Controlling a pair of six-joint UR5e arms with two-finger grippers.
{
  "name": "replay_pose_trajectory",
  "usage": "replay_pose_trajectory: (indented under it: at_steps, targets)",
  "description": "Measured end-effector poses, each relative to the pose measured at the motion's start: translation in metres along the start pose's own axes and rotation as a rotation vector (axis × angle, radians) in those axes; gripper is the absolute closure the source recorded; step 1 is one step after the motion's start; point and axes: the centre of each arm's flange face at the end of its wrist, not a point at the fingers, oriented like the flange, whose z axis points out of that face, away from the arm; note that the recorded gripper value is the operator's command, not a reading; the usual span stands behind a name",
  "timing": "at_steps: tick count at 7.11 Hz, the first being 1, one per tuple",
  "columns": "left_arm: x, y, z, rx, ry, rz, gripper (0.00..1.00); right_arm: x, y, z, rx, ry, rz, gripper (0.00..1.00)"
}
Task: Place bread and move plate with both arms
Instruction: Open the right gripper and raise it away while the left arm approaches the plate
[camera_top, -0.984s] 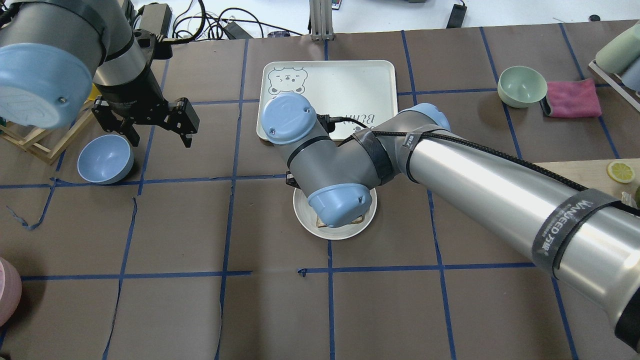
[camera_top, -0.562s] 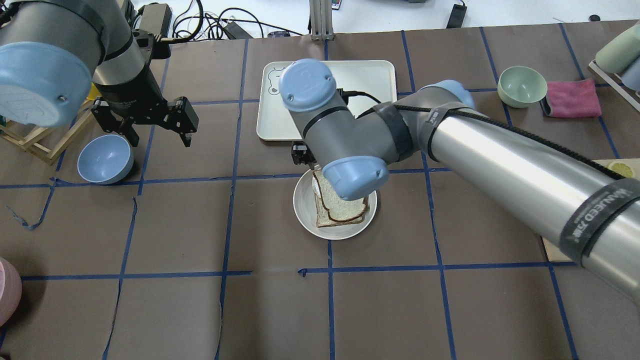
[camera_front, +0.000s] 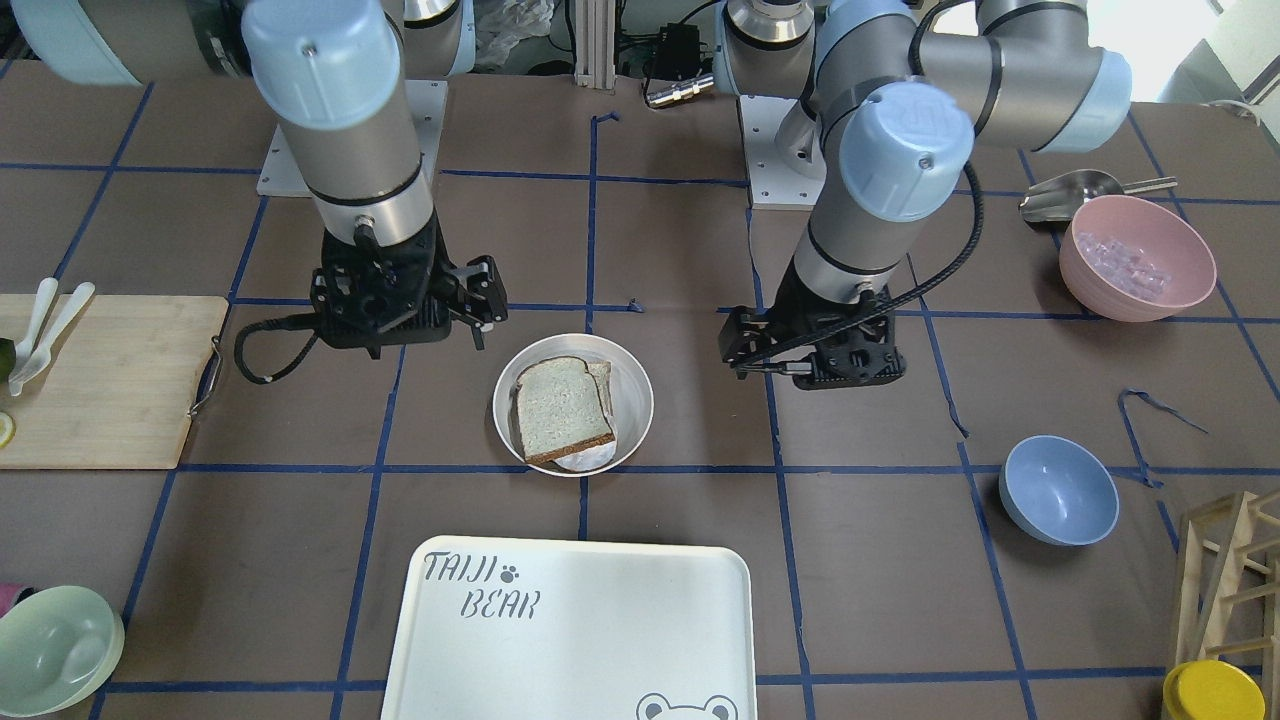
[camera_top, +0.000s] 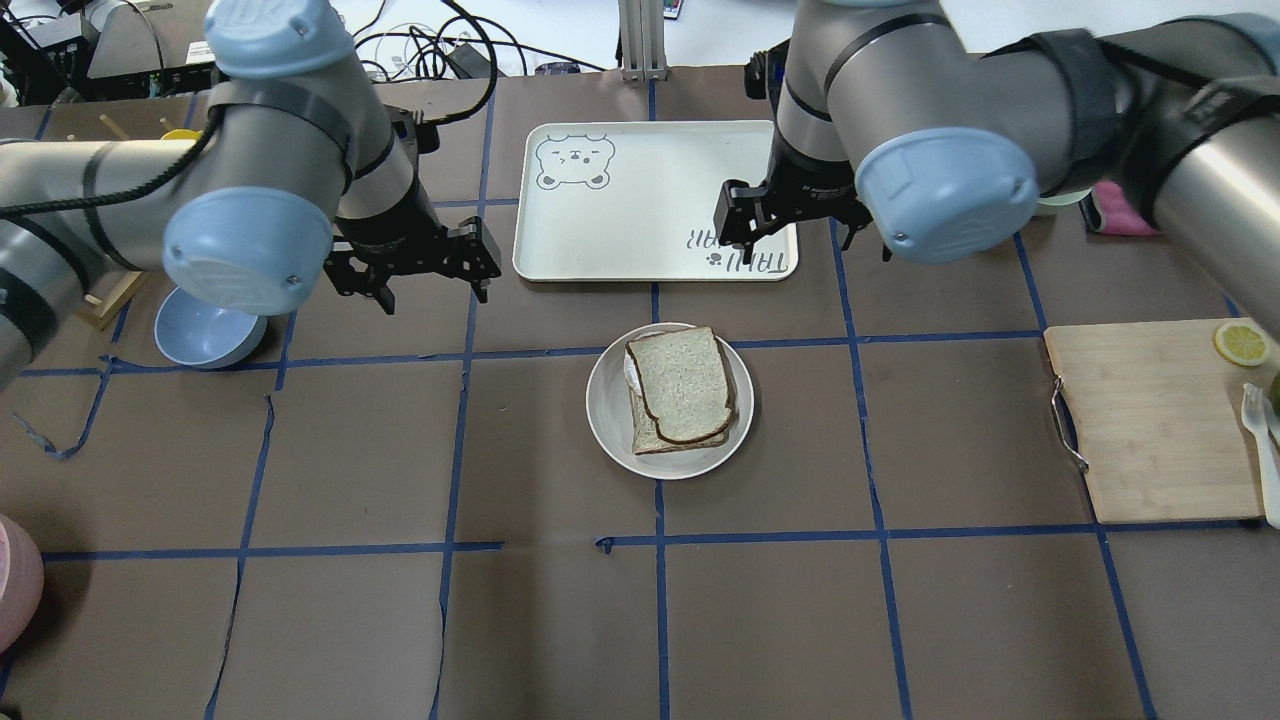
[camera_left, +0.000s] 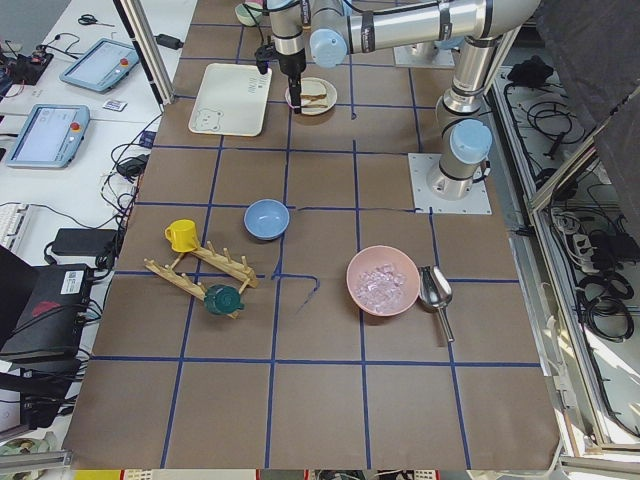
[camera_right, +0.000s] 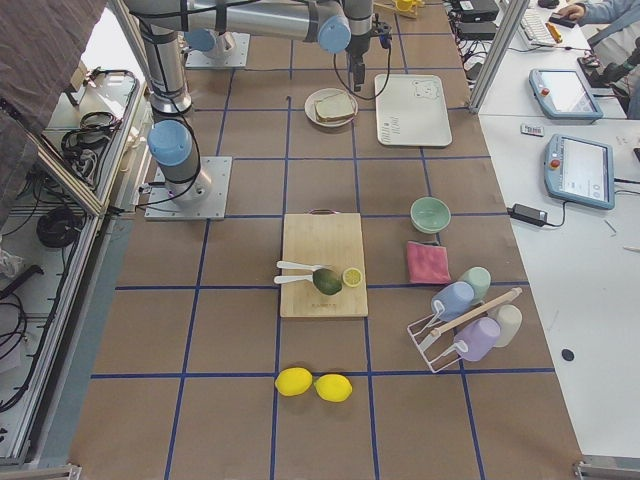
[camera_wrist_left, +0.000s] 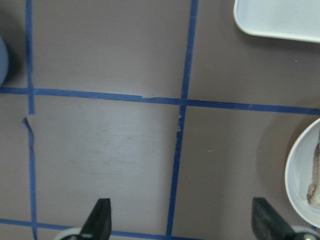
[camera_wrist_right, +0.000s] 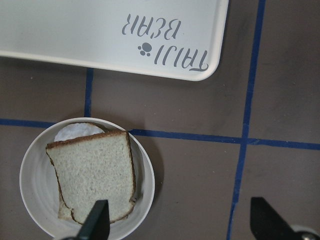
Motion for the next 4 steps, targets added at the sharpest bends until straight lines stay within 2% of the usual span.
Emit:
replay_pose_trajectory:
  at_steps: [1,3,4]
  targets:
    - [0.018,0.006,0.029,0.007,0.035,0.011,0.24,0.011,0.014,-0.029,0.018,0.005,-0.021,0.00]
    - [0.049,0.021,0.078,-0.020,0.049,0.053,0.25,0.045,0.034,-0.082,0.055,0.004,-0.015,0.00]
    - [0.060,0.024,0.096,-0.038,0.046,0.063,0.29,0.058,0.037,-0.097,0.053,0.001,0.000,0.00]
